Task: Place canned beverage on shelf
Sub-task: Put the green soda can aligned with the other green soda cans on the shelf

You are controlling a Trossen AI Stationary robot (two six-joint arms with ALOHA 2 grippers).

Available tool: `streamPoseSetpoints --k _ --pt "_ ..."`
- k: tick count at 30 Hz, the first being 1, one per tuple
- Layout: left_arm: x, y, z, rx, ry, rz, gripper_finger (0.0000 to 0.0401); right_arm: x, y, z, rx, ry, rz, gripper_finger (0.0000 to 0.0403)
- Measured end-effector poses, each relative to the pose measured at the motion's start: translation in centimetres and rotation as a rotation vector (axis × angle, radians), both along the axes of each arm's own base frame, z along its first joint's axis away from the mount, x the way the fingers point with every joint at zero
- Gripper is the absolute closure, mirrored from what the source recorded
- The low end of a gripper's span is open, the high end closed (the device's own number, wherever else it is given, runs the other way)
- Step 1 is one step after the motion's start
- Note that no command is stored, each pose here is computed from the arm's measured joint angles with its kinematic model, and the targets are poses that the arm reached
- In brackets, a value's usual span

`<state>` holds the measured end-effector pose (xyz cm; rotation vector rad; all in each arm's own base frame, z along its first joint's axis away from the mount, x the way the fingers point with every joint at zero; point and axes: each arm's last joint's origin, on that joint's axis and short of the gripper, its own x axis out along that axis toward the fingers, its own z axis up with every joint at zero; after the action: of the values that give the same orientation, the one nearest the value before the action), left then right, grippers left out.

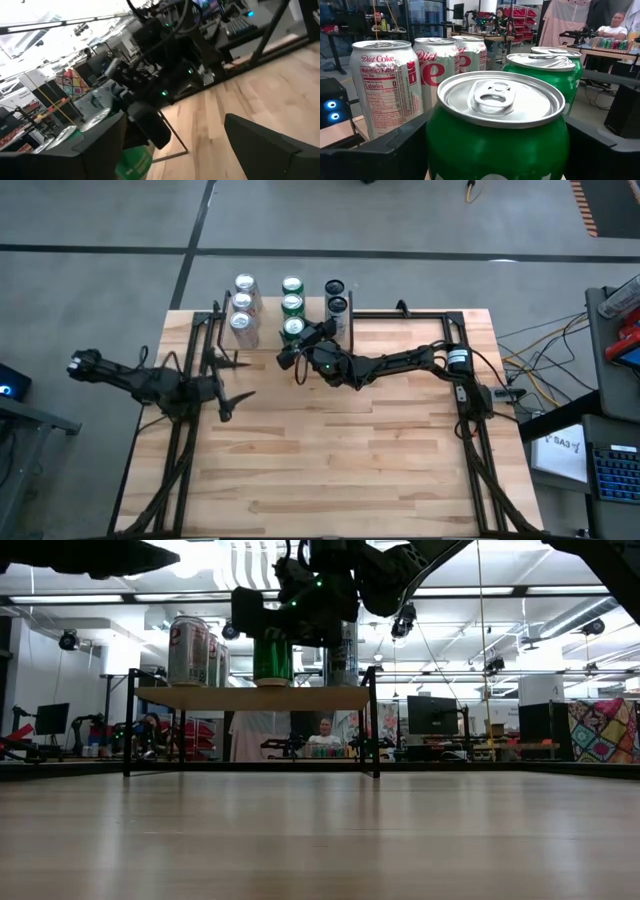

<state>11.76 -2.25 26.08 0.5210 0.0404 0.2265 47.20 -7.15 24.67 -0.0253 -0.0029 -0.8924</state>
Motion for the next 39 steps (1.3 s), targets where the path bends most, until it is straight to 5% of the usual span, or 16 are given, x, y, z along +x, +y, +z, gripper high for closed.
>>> streamPoseSetpoints --k 39 --pt "6.7 1.0 -4.2 0.044 0.172 0.068 0.0079 -0.1 0.0 0.4 -0.022 -0.007 -0.003 0.0066"
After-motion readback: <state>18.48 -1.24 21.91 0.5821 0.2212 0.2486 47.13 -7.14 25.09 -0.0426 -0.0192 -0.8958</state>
